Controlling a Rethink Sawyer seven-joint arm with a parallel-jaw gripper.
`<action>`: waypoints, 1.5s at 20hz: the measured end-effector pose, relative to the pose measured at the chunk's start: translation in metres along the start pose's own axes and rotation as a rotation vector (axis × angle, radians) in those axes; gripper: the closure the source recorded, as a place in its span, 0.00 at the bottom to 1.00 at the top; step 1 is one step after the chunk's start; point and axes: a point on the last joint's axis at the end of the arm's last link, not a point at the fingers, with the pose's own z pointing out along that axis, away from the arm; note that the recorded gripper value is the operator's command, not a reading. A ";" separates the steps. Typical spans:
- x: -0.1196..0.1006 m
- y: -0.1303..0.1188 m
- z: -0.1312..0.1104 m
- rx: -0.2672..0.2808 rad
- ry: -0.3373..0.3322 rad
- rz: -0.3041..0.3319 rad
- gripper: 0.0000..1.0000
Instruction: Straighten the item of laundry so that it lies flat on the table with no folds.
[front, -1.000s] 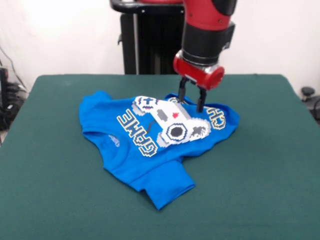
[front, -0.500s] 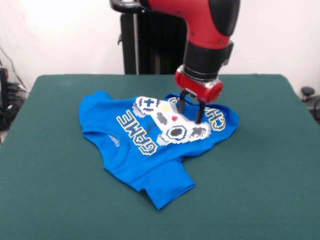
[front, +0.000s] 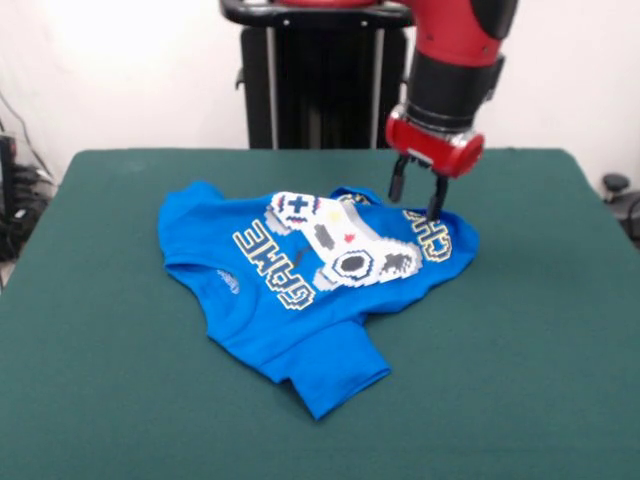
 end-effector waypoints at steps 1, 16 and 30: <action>0.000 0.000 -0.003 -0.003 -0.002 0.002 0.00; 0.000 -0.009 0.004 -0.001 -0.021 0.025 0.00; 0.024 -0.064 0.057 0.081 -0.008 0.048 0.00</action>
